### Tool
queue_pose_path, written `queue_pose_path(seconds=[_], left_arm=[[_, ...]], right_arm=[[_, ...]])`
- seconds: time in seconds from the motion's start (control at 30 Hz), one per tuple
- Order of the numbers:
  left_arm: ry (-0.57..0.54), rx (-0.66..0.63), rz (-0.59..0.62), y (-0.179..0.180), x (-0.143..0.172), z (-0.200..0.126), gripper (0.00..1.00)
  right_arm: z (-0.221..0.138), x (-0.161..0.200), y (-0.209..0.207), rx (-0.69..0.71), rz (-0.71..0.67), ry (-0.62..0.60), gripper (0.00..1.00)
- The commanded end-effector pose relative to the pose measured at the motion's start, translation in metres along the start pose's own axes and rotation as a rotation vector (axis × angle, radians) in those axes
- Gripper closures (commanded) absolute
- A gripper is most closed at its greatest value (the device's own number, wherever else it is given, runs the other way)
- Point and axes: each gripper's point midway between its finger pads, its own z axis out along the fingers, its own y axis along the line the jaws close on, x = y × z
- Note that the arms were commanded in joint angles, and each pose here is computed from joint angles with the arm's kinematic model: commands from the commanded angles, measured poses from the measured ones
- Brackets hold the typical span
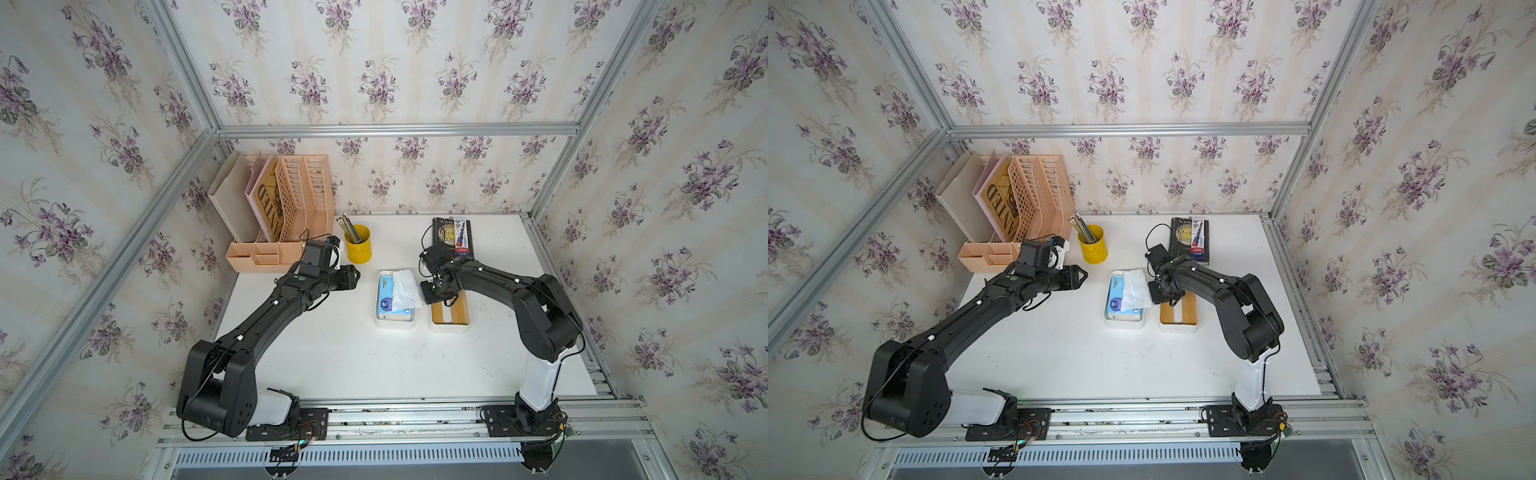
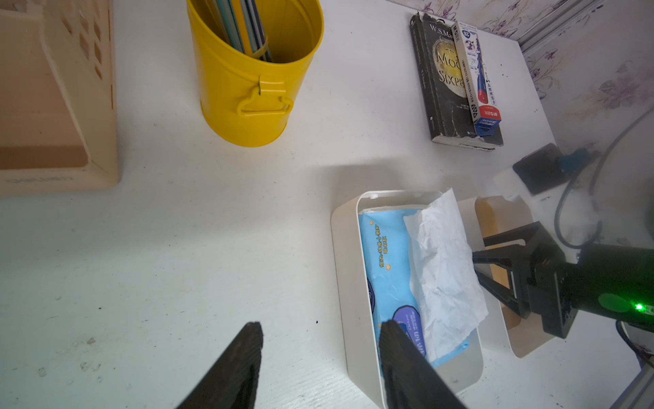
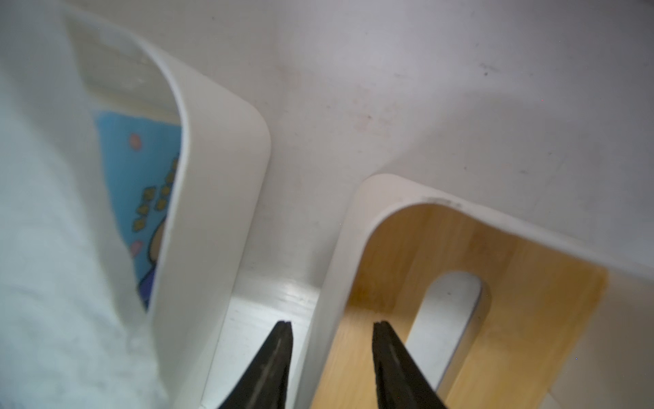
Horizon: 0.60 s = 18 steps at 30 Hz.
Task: Put the tissue paper into the tissue box
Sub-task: Pick up the box lid from the center of the board.
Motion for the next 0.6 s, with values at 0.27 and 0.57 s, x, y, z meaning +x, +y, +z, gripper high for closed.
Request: queue_pose_path(seconds=[0.27,0.57], left_arm=[[-0.069,0.05,0.034,-0.01,-0.006,-0.013,0.43],[-0.125,0.152,0.055,-0.027,-0.011,-0.02,0.42]], right_arm=[[-0.036,-0.009,0.008,-0.051,0.011,-0.059,0.89],[-0.073,-0.019,0.012,-0.081,0.007,-0.126,0.96]])
